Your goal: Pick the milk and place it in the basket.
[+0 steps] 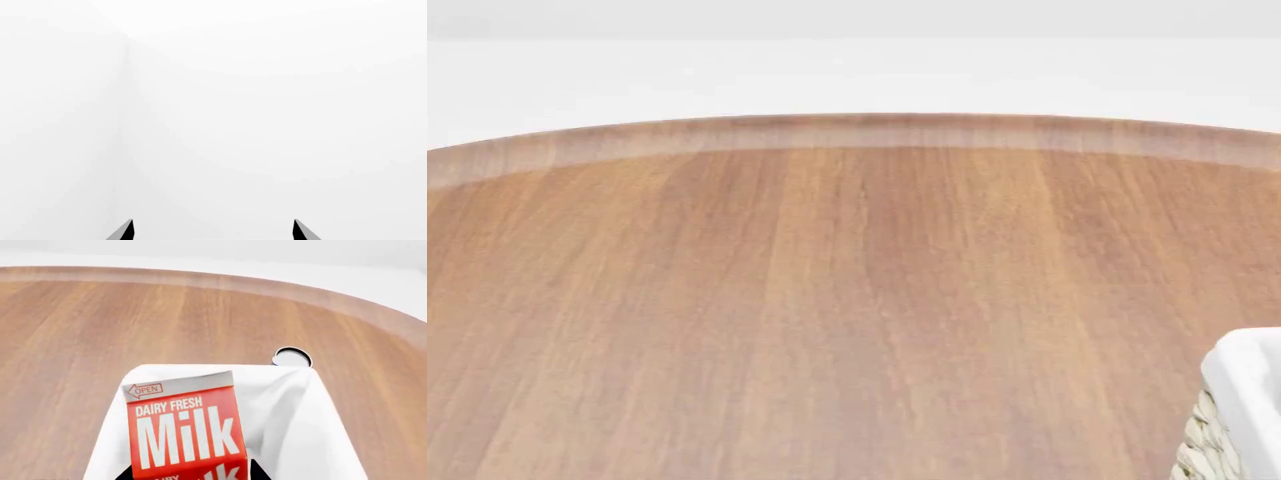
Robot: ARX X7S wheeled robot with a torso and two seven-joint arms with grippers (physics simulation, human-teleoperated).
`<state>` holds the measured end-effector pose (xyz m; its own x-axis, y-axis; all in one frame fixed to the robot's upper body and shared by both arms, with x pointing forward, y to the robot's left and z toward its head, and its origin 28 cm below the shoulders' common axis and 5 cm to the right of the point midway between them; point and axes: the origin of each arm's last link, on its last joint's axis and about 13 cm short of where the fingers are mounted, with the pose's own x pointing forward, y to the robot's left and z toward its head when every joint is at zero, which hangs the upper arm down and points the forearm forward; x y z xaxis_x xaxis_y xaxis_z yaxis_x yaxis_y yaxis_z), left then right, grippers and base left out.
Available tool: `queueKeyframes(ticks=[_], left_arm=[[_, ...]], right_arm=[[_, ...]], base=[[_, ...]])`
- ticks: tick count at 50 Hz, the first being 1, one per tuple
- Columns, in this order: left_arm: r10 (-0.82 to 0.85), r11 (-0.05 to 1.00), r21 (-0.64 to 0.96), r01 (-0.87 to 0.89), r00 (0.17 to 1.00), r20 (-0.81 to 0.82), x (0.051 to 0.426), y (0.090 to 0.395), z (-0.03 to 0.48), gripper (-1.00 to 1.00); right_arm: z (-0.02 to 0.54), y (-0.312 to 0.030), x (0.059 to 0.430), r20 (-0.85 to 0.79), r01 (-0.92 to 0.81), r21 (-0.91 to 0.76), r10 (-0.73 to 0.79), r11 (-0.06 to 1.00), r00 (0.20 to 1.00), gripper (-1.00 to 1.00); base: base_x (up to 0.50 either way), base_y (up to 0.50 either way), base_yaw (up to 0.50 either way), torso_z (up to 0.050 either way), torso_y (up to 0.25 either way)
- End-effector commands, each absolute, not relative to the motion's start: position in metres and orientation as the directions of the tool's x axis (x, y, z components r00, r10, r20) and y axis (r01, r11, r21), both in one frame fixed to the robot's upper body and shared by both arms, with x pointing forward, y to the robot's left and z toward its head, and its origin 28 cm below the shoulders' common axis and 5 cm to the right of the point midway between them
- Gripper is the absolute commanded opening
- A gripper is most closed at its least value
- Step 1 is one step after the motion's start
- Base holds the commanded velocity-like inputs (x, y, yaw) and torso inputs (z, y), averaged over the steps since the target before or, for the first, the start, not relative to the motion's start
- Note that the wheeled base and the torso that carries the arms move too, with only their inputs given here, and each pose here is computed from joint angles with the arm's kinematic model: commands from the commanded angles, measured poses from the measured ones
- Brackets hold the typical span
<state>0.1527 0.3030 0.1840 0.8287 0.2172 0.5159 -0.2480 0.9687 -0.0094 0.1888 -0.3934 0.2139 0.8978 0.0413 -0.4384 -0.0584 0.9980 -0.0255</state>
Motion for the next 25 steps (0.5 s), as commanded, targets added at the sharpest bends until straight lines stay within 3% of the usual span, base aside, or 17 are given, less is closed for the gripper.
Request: queueKeyframes(ticks=[1, 11, 25], left_arm=[[0.233, 0.957, 0.013, -0.290, 0.793, 0.563, 0.1518, 0.3073, 0.1840, 1.00], [0.229, 0.958, 0.014, -0.287, 0.790, 0.568, 0.1510, 0.3066, 0.1839, 1.00], [0.241, 0.958, -0.007, -0.288, 0.791, 0.562, 0.1513, 0.3077, 0.1850, 1.00]], right_arm=[[0.2279, -0.3981, 0.1879, -0.344, -0.028, -0.038, 0.013, 0.999, 0.939, -1.00], [0.2279, -0.3984, 0.1871, -0.348, -0.028, -0.043, 0.011, 0.999, 0.938, -1.00], [0.2294, -0.4011, 0.1850, -0.344, -0.006, -0.047, -0.011, 0.999, 0.939, -1.00]], base=[[0.00, 0.00, 0.00, 0.000, -0.154], [0.00, 0.00, 0.00, 0.000, -0.243], [0.00, 0.00, 0.00, 0.000, -0.002]])
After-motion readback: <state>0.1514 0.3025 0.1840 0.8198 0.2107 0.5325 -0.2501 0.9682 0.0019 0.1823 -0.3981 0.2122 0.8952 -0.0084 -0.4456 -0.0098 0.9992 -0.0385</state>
